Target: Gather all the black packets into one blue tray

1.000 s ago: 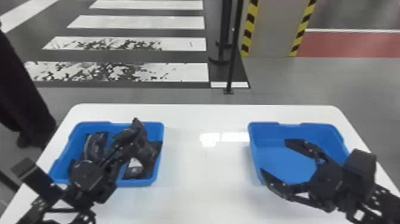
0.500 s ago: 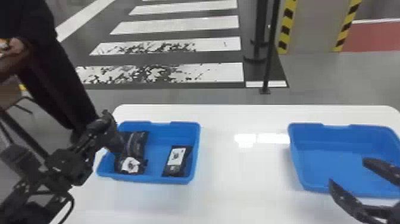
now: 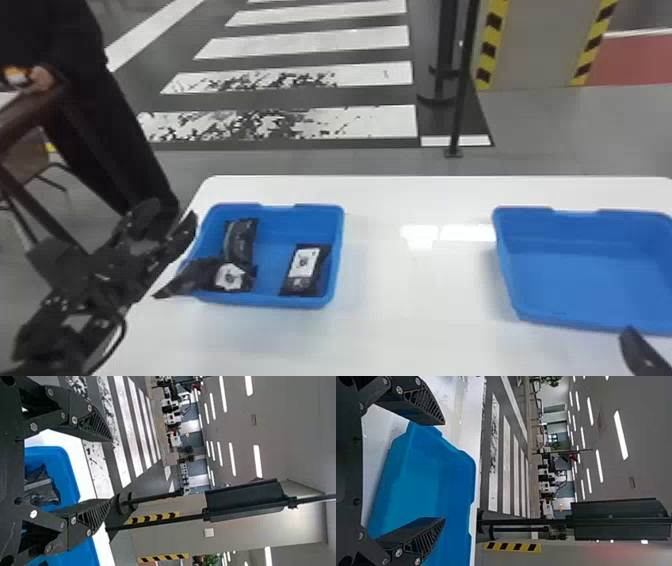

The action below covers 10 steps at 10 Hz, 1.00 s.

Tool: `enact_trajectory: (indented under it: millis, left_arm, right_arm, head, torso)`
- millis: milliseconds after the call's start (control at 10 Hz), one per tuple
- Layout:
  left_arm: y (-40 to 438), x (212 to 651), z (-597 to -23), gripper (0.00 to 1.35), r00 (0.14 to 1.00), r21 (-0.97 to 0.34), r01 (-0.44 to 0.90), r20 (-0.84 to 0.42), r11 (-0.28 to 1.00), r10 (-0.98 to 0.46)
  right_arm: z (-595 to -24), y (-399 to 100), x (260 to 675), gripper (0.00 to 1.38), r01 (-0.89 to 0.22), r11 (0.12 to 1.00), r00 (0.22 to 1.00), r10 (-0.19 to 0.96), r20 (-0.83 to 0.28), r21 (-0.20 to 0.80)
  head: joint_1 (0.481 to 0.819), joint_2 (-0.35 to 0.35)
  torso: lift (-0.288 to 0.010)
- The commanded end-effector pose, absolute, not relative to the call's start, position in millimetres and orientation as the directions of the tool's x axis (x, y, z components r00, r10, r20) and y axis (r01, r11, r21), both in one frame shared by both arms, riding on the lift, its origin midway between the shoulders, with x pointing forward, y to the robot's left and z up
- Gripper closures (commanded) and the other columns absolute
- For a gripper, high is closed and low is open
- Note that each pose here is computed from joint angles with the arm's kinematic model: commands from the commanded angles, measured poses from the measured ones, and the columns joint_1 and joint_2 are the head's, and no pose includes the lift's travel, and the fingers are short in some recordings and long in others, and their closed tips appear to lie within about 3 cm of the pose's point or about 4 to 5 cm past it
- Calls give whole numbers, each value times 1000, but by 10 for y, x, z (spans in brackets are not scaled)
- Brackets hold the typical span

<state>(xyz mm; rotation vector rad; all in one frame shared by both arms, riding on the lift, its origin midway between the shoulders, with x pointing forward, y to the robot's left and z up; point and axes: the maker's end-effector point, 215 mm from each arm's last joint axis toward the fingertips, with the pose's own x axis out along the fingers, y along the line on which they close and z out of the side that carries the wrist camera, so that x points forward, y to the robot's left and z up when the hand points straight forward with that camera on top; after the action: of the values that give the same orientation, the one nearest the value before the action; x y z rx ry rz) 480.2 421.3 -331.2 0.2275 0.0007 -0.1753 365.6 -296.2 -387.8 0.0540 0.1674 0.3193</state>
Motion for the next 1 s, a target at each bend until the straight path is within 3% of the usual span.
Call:
enact_trajectory:
  millis: [0, 200, 600, 900]
  left_arm:
    - [3961, 4943, -3295, 41, 971, 244, 235, -6, 941, -241]
    - [3610, 4607, -3097, 93, 951, 199, 280, 76, 939, -299]
    - [3580, 3378, -2856, 134, 986, 146, 152, 51, 977, -161]
    - [3366, 3009, -3003, 134, 985, 64, 168, 24, 984, -170]
  right_arm:
    - [-3866, -2950, 3655, 176, -310, 948, 935, 318, -154, 76]
    - [-3781, -3051, 3562, 176, -289, 956, 944, 294, -150, 51]
    - [-3461, -3564, 3191, 171, -175, 983, 978, 166, -126, -63]
    - [-3175, -3677, 2882, 176, -106, 990, 993, 102, -52, -93]
  head:
    - [695, 169]
    - [695, 123]
    - [695, 51]
    - [695, -25]
  torso:
    - [-110]
    - [-110]
    - [-110]
    - [-110]
